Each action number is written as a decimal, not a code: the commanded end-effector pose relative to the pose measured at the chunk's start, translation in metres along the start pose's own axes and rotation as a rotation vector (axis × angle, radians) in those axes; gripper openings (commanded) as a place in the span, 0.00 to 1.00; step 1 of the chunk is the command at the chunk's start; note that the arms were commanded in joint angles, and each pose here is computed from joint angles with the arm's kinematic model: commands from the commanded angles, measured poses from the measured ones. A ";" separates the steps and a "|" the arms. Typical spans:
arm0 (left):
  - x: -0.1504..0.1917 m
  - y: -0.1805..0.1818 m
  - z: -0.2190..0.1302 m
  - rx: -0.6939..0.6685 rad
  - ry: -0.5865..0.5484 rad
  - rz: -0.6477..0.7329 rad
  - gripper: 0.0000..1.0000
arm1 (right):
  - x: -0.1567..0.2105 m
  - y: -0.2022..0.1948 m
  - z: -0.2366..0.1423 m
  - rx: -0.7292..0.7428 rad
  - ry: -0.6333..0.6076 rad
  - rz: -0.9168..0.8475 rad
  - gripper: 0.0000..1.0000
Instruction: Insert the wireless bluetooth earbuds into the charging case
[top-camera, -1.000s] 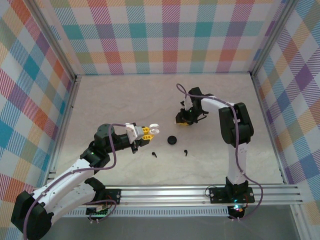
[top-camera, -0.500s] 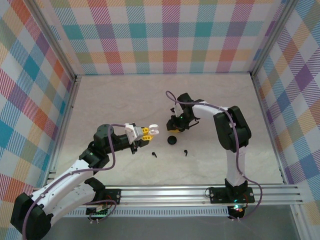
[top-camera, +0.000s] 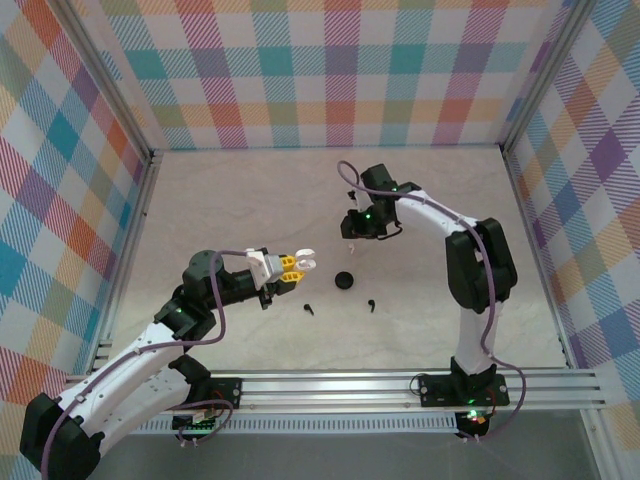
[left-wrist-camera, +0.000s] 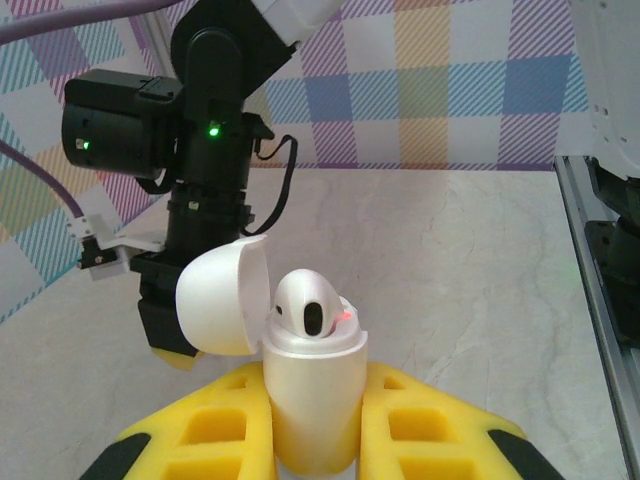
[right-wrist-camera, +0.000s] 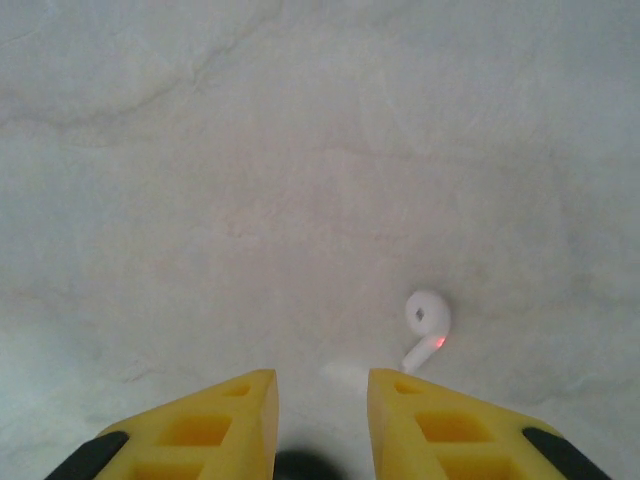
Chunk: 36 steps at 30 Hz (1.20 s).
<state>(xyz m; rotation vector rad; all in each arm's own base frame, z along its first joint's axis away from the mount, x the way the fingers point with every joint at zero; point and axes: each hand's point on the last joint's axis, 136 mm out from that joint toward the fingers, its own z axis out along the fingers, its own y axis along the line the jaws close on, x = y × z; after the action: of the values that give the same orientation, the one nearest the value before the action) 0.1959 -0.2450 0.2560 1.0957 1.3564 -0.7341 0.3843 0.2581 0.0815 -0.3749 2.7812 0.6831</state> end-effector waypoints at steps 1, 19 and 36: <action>-0.011 -0.003 -0.003 0.005 -0.023 0.026 0.00 | 0.004 -0.017 0.013 0.060 0.048 -0.088 0.30; -0.010 0.000 -0.001 -0.002 -0.012 0.024 0.00 | 0.017 -0.024 0.040 0.065 0.134 -0.206 0.32; -0.009 0.000 -0.001 -0.001 -0.005 0.020 0.00 | 0.030 -0.034 0.052 0.155 0.191 -0.246 0.32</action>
<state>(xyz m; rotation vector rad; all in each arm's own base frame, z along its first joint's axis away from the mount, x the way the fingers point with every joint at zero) 0.1972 -0.2440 0.2503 1.0954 1.3856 -0.7293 0.3785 0.2511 0.0224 -0.7371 2.8423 0.4458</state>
